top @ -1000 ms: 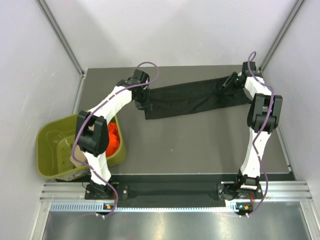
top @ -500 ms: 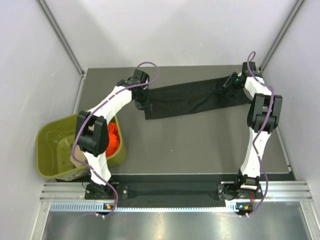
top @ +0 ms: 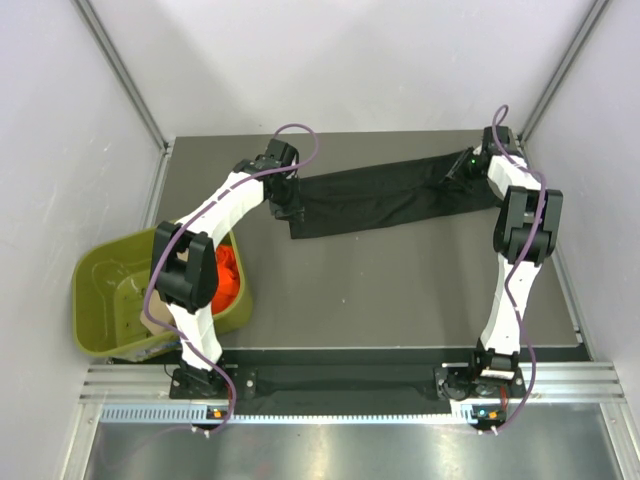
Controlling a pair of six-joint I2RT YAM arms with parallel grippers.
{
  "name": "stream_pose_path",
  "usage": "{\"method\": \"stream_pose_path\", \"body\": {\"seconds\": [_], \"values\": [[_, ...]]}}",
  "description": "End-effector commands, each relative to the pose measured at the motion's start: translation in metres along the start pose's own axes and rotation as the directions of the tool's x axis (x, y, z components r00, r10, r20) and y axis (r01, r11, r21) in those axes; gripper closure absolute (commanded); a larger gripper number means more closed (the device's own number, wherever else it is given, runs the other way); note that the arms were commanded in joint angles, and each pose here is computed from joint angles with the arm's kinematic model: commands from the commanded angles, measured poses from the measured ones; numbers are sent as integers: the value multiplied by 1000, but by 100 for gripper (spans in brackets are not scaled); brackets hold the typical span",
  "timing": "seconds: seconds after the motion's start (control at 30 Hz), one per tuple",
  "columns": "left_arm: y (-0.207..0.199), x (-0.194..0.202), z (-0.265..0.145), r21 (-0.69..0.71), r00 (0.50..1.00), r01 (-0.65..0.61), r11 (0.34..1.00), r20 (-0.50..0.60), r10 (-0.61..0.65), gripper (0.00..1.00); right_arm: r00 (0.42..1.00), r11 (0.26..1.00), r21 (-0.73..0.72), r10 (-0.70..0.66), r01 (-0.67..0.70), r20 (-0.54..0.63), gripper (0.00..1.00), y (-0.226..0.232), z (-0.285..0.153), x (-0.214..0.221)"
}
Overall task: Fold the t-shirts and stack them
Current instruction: Fold the tshirt
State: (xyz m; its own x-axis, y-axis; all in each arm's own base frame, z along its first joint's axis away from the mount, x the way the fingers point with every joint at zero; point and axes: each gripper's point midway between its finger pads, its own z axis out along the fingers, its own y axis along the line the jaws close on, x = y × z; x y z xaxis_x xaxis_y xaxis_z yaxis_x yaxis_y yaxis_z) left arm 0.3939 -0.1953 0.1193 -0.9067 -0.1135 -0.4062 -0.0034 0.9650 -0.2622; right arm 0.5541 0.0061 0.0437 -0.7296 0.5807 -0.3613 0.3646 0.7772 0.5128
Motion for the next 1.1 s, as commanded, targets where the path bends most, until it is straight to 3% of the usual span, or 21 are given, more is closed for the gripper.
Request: {"method": "stream_pose_path", "body": {"seconds": [0.0,0.23,0.4,0.5,0.6,0.7,0.8,0.97,1.07], "values": [[-5,-10,-13,18,999,-13,1000,35,13,69,998,997,-74,-28,32,59,70,25,-8,-16],[-6,-9,-12,22,999,-11,1000,35,10,69,998,986,-165,-16,26,62,73,58,0,-18],[-5,-8,-13,20,999,-6,1000,36,5,69,999,949,-316,26,-17,25,71,118,28,-12],[-3,-6,-12,16,999,-4,1000,38,4,69,999,901,-433,26,-6,40,65,167,21,-14],[-2,-7,-13,13,999,-1,1000,43,1,69,996,884,-468,45,-2,80,58,183,-3,-33],[-2,-11,-18,14,998,-7,1000,63,6,69,992,902,-427,-7,61,129,55,180,-36,-39],[-1,-17,-23,5,996,-22,1000,91,22,67,988,945,-315,-41,86,147,52,140,-67,-54],[-3,-17,-20,17,996,-42,999,85,40,62,989,992,-110,-48,64,142,36,62,-90,-57],[-7,-14,-17,39,997,-42,998,68,39,62,988,994,-87,-54,67,147,34,43,-95,-60]]}}
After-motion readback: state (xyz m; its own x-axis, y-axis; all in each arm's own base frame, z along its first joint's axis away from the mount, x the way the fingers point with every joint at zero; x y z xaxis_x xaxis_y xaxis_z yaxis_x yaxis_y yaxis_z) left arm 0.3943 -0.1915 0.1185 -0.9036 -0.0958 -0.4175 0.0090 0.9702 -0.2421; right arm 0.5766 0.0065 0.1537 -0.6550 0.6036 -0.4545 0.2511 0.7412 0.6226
